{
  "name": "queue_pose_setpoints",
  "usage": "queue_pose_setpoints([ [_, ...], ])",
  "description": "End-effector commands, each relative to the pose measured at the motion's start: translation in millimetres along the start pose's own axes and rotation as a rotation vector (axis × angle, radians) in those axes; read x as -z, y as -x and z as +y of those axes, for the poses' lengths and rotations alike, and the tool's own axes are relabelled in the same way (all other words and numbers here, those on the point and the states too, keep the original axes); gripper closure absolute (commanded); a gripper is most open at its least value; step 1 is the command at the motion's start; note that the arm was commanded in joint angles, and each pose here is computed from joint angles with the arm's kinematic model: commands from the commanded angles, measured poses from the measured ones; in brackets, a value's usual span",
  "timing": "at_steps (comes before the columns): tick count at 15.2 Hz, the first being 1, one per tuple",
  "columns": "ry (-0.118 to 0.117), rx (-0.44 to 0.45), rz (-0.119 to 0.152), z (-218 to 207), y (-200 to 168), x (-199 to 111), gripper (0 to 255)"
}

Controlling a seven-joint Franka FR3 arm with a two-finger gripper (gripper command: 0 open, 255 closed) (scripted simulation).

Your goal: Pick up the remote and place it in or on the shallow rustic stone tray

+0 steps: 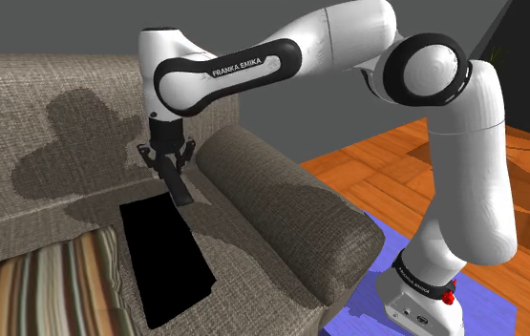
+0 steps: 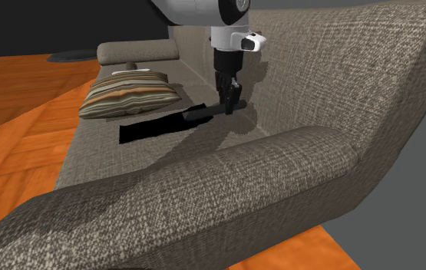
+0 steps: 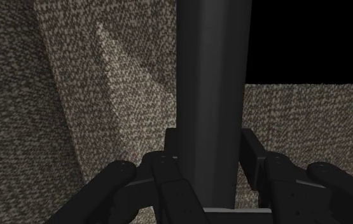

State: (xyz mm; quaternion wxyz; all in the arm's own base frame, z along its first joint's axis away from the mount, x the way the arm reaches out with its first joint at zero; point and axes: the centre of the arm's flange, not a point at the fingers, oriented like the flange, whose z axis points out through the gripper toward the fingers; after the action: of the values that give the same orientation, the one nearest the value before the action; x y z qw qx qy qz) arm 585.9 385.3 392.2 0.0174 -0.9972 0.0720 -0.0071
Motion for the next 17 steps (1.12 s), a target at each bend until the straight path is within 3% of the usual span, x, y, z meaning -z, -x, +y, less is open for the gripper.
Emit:
queue_pose_setpoints([
  [1, 0.0, 0.0, 0.0, 0, 0, 10, 255],
  [8, 0.0, 0.0, 0.0, -1, 0, 44, 255],
  [17, 0.0, 0.0, 0.0, -59, 103, 35, 255],
])
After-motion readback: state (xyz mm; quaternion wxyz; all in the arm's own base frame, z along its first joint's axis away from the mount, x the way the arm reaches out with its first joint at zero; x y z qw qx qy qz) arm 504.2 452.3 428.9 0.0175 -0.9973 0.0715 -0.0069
